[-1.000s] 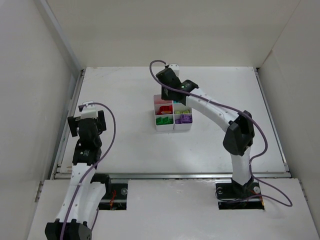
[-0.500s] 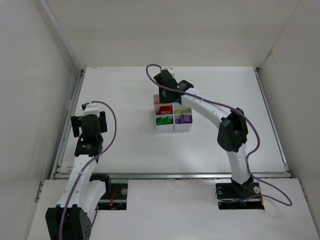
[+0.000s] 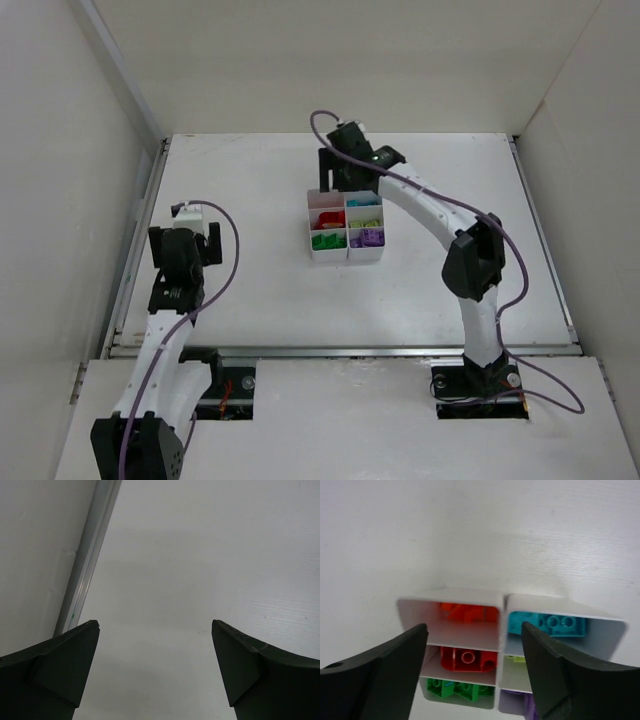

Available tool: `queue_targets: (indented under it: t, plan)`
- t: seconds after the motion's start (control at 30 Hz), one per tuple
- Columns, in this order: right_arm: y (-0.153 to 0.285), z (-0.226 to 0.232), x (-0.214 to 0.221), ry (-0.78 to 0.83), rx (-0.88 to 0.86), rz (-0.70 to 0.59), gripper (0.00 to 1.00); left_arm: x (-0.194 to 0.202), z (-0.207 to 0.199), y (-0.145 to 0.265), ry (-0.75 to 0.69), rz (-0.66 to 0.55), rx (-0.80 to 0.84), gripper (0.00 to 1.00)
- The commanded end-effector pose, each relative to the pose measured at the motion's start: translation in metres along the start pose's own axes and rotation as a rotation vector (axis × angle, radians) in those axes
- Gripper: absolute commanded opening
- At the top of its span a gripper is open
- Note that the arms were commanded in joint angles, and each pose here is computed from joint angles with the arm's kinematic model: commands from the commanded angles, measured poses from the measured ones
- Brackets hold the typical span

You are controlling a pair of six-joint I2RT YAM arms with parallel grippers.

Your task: Sort the legos into containers by color

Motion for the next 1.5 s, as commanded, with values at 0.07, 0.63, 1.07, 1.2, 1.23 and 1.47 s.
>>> queue_targets:
  t: [0.07, 0.63, 1.07, 1.2, 1.23, 1.47]
  plan:
    - [0.065, -0.121, -0.109, -0.175, 0.096, -0.267, 0.85, -0.034, -0.013, -0.016, -0.026, -0.024, 0.089, 1.0]
    - [0.114, -0.358, -0.106, -0.376, 0.598, -0.383, 1.0, -0.145, -0.026, -0.09, 0.105, -0.129, 0.047, 1.0]
    - [0.128, -0.365, -0.114, -0.356, 0.658, -0.432, 1.0, -0.172, -0.053, -0.134, 0.162, -0.088, 0.112, 1.0]
    - [0.129, -0.365, -0.116, -0.348, 0.658, -0.44, 1.0, -0.169, -0.062, -0.134, 0.153, -0.081, 0.115, 1.0]
    - [0.131, -0.365, -0.119, -0.349, 0.657, -0.449, 1.0, -0.171, -0.062, -0.134, 0.155, -0.089, 0.115, 1.0]
    - [0.132, -0.365, -0.122, -0.343, 0.657, -0.464, 1.0, -0.163, -0.063, -0.135, 0.15, -0.072, 0.115, 1.0]
Point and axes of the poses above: each gripper's point midway between its finger pads, its own y axis back along the fingers, its own z axis along the line the jaws close on, x = y × z, the point moved 4 cm from there along y, back along the fingers, and after that the axes turned 1 degree about y, right-handed, at the moved point
